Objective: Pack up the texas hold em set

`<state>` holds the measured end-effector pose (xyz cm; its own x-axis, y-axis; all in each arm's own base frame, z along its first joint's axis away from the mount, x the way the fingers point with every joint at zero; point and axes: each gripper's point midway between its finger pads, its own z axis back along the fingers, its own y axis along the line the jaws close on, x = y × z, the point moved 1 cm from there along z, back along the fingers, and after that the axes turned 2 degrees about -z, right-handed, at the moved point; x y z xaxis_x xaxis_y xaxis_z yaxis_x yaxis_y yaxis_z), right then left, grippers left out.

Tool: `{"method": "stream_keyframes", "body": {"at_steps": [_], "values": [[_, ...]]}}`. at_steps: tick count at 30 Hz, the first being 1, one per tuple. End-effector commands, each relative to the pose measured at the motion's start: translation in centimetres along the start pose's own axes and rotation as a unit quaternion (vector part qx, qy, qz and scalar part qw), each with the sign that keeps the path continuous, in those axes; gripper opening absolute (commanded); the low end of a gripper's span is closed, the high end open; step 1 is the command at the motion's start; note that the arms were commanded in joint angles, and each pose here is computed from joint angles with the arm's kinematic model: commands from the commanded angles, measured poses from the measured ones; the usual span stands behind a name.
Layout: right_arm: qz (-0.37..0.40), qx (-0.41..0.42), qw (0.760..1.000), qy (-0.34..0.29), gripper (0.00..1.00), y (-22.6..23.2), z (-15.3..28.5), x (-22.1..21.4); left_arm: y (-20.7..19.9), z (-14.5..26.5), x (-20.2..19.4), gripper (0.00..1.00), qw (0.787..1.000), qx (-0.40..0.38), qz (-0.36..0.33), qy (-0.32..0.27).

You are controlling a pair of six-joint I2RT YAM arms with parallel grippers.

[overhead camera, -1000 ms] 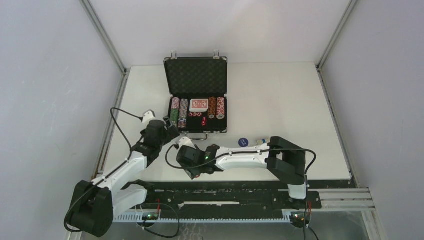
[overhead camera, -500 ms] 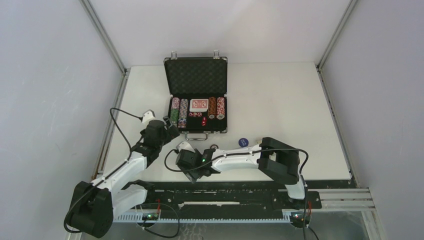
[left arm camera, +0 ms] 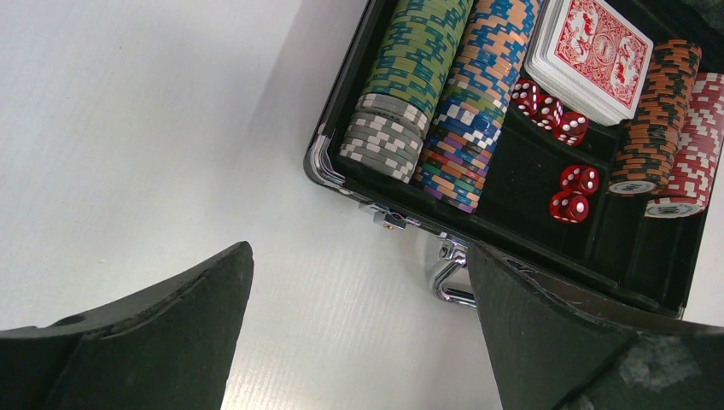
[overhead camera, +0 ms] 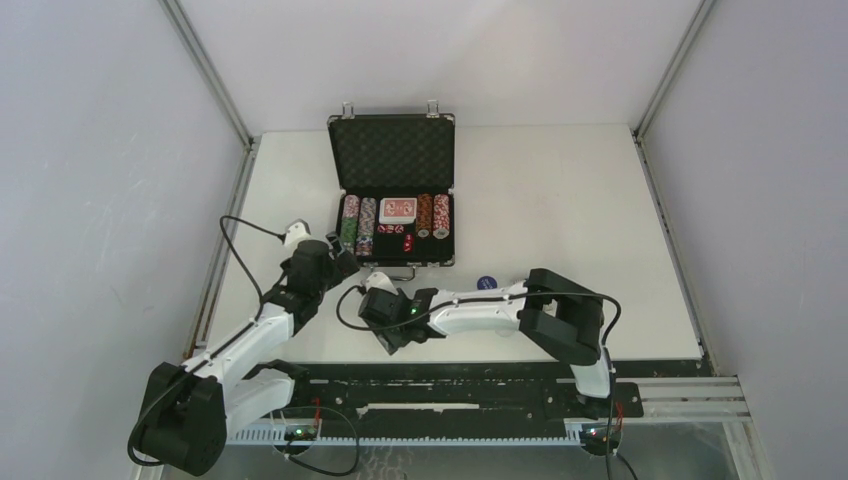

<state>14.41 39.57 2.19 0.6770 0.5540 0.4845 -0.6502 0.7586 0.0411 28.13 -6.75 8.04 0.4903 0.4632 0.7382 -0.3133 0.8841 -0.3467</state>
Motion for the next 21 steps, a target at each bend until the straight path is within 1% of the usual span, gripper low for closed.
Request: {"method": "stream_keyframes", "body": {"at_steps": [1,5,12,15,18,21], "values": [[-0.02,-0.02,1.0,0.012,0.64,-1.7,0.0,-0.7,-1.4,0.1,2.1,0.99,0.999,-0.018,0.013,-0.024],[-0.022,-0.022,0.999,0.011,0.63,-2.1,0.1,-0.6,-1.5,0.1,2.1,0.99,0.999,-0.02,0.013,-0.024],[-0.009,-0.022,1.0,0.016,0.61,-1.2,0.3,-0.8,-1.5,0.1,2.1,0.99,0.999,-0.021,0.012,-0.024],[-0.006,-0.018,1.0,0.016,0.63,-0.9,0.4,-0.9,-1.6,0.1,2.1,0.99,0.999,-0.021,0.013,-0.024],[-0.003,-0.014,1.0,0.015,0.67,-0.4,0.4,-1.0,-1.6,0.1,2.0,0.99,0.999,-0.023,0.013,-0.022],[-0.001,-0.008,1.0,0.014,0.68,0.0,0.6,-1.0,-1.7,0.1,2.0,0.99,0.999,-0.024,0.013,-0.021]]}}
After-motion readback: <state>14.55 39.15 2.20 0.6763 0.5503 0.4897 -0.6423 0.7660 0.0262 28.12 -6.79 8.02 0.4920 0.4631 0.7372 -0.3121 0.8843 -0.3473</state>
